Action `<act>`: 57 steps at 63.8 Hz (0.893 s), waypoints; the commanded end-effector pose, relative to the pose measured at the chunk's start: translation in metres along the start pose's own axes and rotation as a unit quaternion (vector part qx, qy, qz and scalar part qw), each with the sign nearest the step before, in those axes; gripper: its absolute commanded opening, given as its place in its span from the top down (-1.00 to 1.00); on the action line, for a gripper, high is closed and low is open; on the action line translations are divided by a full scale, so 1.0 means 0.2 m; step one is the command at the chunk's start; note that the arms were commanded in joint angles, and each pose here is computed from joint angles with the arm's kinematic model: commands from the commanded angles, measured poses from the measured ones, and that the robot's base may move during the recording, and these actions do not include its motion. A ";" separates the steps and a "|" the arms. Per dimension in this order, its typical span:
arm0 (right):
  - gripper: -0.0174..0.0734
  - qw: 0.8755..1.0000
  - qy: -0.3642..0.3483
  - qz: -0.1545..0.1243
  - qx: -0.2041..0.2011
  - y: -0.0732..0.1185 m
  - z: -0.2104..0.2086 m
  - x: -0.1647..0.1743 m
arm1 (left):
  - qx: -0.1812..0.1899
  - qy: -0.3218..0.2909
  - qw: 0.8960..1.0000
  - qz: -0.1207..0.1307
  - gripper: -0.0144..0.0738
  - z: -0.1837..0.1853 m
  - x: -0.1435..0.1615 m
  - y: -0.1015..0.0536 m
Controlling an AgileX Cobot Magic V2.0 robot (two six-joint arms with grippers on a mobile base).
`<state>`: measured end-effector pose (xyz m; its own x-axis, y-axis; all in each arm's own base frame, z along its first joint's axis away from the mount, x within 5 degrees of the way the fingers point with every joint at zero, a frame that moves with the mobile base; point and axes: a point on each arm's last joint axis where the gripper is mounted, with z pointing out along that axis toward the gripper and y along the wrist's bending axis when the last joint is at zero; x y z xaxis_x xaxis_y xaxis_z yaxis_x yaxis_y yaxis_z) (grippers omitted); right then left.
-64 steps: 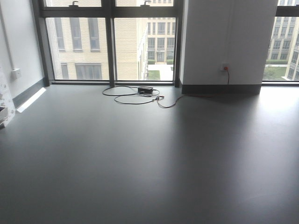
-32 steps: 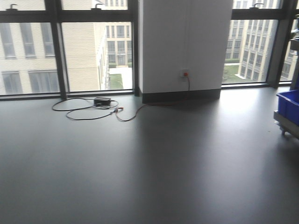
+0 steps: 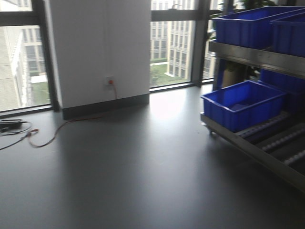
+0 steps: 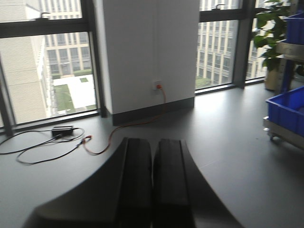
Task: Move white bin to right shelf second layer
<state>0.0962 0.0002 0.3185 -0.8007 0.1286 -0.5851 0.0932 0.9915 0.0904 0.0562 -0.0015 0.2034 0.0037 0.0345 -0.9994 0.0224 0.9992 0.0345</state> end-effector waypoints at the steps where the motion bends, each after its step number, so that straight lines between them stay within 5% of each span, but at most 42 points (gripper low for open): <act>1: 0.49 0.999 -0.042 -0.003 -0.005 0.01 -0.03 -0.05 | -0.002 -0.030 1.000 -0.004 0.48 0.00 0.02 0.00; 57: 0.49 0.999 -0.042 -0.003 -0.005 0.01 -0.03 -0.05 | -0.002 -0.030 1.000 -0.004 0.48 0.00 0.02 0.00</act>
<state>0.0962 0.0002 0.3185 -0.8007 0.1286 -0.5851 0.0932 0.9915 0.0904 0.0562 -0.0015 0.2034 0.0037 0.0345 -0.9994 0.0224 0.9992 0.0345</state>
